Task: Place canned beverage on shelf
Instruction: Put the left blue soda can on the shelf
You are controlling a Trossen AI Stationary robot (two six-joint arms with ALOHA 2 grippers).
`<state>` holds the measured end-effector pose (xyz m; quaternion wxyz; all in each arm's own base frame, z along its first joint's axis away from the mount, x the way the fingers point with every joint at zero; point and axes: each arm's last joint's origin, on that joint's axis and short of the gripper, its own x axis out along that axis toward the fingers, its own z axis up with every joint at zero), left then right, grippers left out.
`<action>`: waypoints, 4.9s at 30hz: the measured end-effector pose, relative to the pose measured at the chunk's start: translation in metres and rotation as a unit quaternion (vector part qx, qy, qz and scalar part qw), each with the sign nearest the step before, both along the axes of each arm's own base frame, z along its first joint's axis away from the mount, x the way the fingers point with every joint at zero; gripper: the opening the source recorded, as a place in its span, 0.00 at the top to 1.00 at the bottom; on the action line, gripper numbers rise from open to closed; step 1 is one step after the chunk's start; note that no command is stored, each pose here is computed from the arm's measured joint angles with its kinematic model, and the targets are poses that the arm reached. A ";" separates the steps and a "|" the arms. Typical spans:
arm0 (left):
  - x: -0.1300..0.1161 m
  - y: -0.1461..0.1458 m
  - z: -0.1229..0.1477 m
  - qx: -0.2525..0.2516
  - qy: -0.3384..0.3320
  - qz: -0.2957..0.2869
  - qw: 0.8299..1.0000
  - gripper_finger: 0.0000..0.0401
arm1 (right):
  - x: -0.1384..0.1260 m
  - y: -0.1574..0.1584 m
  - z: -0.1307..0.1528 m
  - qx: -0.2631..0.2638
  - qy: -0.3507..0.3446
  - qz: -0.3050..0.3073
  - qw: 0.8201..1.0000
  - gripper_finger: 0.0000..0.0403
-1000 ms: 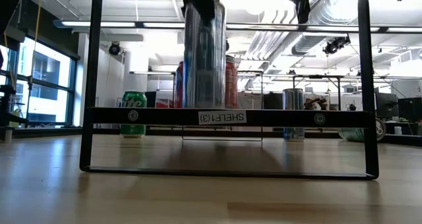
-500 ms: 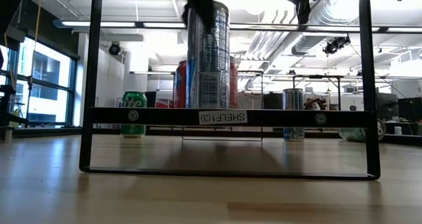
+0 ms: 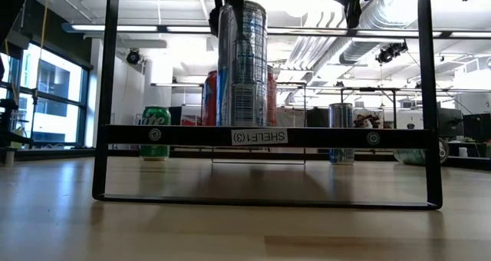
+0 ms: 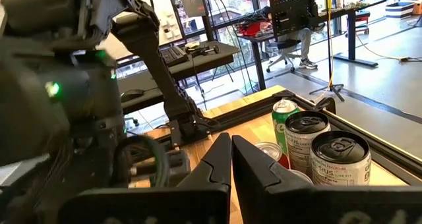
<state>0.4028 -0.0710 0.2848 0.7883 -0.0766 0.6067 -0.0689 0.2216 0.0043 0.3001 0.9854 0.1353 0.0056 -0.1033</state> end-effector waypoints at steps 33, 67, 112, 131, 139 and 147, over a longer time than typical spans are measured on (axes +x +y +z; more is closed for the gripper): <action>-0.156 0.025 0.101 -0.027 -0.445 0.126 0.886 0.04 | 0.000 0.003 0.012 0.032 -0.068 0.051 0.996 1.00; -0.180 0.024 0.057 -0.082 -0.459 0.095 0.880 0.96 | 0.045 0.064 0.011 0.082 0.015 0.232 0.969 1.00; -0.199 0.035 0.057 -0.073 -0.425 0.136 0.892 1.00 | 0.125 0.111 -0.060 0.530 0.304 -0.015 0.791 1.00; -0.213 0.042 0.072 -0.063 -0.473 0.161 0.864 1.00 | 0.137 0.091 -0.069 0.541 0.289 -0.040 0.789 1.00; -0.246 0.056 0.091 -0.031 -0.531 0.201 0.823 1.00 | 0.143 0.078 -0.066 0.539 0.260 -0.043 0.800 1.00; -0.262 0.063 0.099 0.000 -0.555 0.223 0.801 1.00 | 0.151 0.066 -0.066 0.544 0.232 -0.043 0.805 1.00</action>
